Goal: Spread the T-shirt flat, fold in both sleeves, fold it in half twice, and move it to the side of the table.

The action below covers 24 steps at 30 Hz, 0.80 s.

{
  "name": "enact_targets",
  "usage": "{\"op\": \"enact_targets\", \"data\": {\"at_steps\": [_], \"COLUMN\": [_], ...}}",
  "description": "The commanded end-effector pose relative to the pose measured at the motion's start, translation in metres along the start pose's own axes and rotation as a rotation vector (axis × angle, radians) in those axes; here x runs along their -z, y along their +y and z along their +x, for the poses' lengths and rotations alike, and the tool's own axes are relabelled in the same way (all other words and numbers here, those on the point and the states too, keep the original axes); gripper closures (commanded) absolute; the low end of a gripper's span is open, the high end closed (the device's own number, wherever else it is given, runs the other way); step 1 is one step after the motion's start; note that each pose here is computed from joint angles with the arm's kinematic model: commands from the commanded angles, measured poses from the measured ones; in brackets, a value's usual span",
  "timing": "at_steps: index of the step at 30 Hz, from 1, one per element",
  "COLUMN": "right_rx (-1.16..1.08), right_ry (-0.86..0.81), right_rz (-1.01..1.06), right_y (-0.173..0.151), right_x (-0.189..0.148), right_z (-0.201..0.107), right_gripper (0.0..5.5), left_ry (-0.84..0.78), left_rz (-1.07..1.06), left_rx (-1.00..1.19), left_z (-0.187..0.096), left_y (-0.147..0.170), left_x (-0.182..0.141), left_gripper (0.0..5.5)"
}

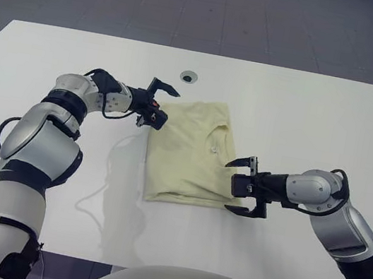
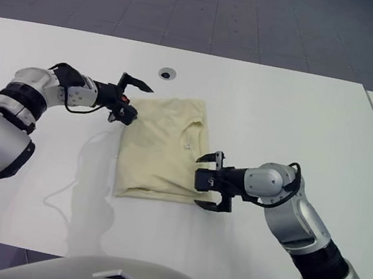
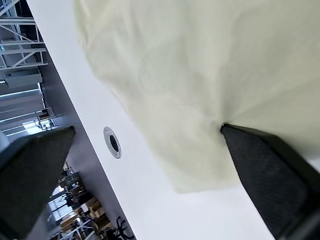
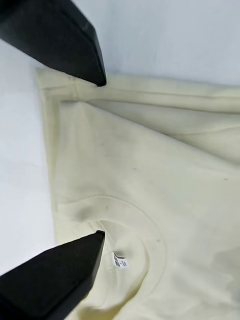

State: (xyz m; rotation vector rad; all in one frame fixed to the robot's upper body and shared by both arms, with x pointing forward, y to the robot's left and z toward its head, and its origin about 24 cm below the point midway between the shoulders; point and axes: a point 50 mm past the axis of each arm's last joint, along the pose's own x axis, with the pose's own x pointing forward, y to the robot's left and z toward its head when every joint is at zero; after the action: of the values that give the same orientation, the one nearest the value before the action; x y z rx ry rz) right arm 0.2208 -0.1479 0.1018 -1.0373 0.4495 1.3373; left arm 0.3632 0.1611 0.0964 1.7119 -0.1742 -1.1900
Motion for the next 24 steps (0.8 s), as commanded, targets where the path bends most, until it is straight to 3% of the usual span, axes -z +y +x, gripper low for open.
{"op": "enact_targets", "data": {"at_steps": [1, 7, 11, 15, 17, 20, 24], "right_rx": [0.057, 0.146, 0.267, 0.376, 0.46, 0.498, 0.453], "right_ry": [-0.028, -0.159, -0.208, -0.294, -0.322, -0.252, -0.198], "right_rz": [0.02, 0.157, 0.239, 0.312, 0.352, 0.311, 0.281], "right_y": [-0.012, -0.023, -0.031, -0.015, 0.0, 0.028, 0.059], "right_x": [-0.007, -0.023, -0.018, 0.0, 0.009, 0.025, 0.035], "right_z": [-0.014, -0.05, -0.068, -0.064, -0.059, -0.049, -0.035], "right_gripper": [0.13, 0.13, 0.13, 0.13, 0.13, 0.1, 0.1], "left_ry": [0.075, 0.086, 0.061, -0.13, -0.246, -0.374, -0.412], "left_rz": [0.054, 0.128, -0.015, -0.404, -0.543, -0.704, -0.839], "left_rx": [-0.09, -0.339, -0.47, -0.61, -0.623, -0.599, -0.556], "left_z": [-0.014, -0.032, -0.061, -0.08, -0.09, -0.102, -0.11], "left_y": [0.019, 0.057, 0.059, 0.01, -0.024, -0.058, -0.083], "left_x": [0.014, 0.019, 0.029, 0.022, -0.003, -0.053, -0.096], "left_gripper": [0.1, 0.1, 0.1, 0.1, 0.1, 0.63, 1.45]}}
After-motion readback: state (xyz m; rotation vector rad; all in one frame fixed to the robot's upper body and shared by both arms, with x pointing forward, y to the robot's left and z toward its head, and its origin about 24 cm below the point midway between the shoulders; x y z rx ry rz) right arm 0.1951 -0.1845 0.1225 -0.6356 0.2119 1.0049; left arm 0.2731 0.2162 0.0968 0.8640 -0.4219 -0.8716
